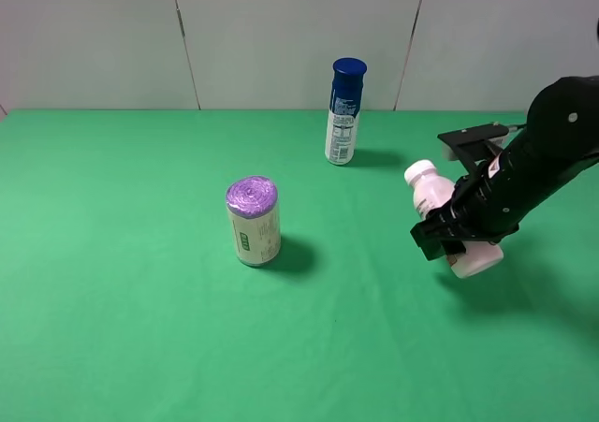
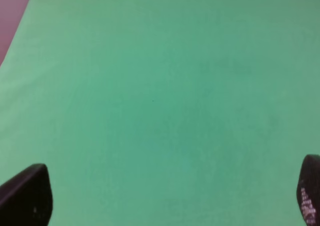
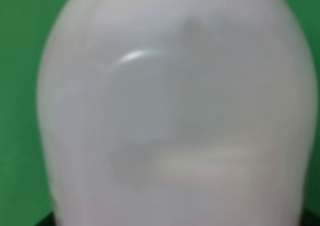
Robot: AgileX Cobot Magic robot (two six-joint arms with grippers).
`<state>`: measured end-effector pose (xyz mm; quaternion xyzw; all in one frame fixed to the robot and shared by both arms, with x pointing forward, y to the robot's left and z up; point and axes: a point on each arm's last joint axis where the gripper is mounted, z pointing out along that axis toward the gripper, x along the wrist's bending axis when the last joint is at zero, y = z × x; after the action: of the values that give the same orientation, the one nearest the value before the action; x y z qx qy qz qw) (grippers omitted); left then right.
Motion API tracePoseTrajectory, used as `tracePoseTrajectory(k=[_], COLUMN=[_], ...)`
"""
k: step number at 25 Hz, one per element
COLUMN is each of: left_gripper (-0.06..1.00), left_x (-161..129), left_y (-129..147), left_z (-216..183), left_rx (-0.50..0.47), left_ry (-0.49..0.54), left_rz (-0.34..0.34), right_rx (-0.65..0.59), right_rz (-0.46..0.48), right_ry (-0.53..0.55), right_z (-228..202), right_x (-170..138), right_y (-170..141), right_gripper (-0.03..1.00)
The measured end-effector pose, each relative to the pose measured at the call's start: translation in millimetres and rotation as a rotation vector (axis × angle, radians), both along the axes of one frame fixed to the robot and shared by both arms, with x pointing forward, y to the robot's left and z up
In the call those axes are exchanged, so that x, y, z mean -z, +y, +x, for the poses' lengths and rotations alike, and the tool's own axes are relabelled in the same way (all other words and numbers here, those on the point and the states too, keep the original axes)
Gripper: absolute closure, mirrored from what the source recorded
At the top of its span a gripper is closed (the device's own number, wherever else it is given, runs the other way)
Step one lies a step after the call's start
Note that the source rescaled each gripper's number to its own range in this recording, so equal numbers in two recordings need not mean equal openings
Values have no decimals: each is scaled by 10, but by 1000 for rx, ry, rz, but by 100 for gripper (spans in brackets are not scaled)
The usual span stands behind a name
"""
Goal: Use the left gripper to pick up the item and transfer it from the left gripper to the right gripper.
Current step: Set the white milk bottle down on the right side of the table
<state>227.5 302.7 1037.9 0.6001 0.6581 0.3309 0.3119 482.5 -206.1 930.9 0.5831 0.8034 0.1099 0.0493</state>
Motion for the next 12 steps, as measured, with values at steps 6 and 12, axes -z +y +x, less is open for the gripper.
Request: tracePoseTrajectory(k=[6,12], left_gripper=[-1,-1], left_x=[0,0], left_y=[0,0], left_z=[0,0], left_rx=[0,0], left_ry=[0,0], left_rz=[0,0], right_rx=[-1,-2], right_rz=[-18,-37], right_ry=[42,90], right_z=[31,44], right_x=[159,314], right_y=[9,13], right_gripper=[89,89])
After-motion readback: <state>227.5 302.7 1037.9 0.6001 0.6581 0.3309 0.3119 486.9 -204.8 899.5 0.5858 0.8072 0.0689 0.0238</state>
